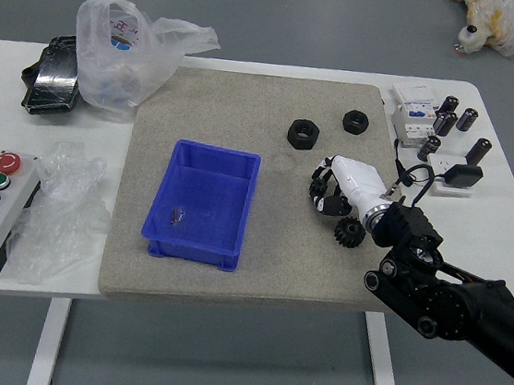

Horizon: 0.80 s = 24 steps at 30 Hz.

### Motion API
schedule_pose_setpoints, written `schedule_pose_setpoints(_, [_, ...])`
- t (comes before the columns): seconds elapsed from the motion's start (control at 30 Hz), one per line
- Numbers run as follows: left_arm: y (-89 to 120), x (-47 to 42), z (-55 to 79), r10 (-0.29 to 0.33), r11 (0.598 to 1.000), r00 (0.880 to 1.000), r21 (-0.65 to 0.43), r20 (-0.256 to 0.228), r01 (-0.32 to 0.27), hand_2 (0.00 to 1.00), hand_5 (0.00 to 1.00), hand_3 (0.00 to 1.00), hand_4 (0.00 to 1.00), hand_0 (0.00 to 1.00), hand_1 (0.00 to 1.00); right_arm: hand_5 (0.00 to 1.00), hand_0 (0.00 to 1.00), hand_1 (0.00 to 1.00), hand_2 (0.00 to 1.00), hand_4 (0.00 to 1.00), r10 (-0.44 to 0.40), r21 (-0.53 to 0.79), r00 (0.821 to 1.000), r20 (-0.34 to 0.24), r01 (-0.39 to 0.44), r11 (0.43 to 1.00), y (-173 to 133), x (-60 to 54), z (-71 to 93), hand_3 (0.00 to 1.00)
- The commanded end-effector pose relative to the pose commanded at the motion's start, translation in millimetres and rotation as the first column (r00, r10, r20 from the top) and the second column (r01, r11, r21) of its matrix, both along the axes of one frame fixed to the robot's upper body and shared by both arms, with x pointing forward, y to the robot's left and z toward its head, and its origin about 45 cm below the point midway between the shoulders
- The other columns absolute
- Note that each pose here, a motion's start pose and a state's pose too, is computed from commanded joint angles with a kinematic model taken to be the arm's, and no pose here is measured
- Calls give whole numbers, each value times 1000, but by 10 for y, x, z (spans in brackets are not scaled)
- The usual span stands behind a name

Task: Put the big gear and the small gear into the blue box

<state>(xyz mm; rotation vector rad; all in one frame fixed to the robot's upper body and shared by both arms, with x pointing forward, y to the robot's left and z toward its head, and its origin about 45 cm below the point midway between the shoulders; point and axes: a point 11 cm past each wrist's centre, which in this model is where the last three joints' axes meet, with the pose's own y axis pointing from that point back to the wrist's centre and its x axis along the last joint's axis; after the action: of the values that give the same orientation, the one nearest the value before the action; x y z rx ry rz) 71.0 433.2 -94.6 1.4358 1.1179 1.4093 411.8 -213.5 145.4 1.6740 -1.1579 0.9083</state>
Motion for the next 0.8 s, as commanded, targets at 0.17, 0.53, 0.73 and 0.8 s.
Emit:
schedule_pose_setpoints(0.17, [-1, -4, -1, 0, 1000, 1000, 0, -1, 0, 629, 434, 712, 710, 702, 640, 2, 170, 325, 338, 131, 12, 24, 998, 58, -14, 1000, 22, 27, 212, 356])
schedule_pose_setpoints(0.53, [5, -10, 1, -3, 1000, 1000, 1, -5, 3, 629, 435, 712, 711, 702, 640, 2, 199, 355, 374, 158, 295, 49, 922, 249, -317, 947, 981, -128, 988, 374])
schedule_pose_setpoints(0.73, [8, -1, 6, -6, 1000, 1000, 1, -7, 6, 629, 434, 711, 710, 702, 641, 2, 247, 461, 491, 193, 444, -2, 879, 176, -450, 893, 1419, -292, 902, 415])
schedule_pose_setpoints(0.8, [11, -1, 7, -7, 1000, 1000, 1, -8, 7, 629, 433, 710, 710, 702, 640, 2, 381, 602, 609, 169, 473, -29, 869, 146, -474, 880, 1488, -322, 848, 537])
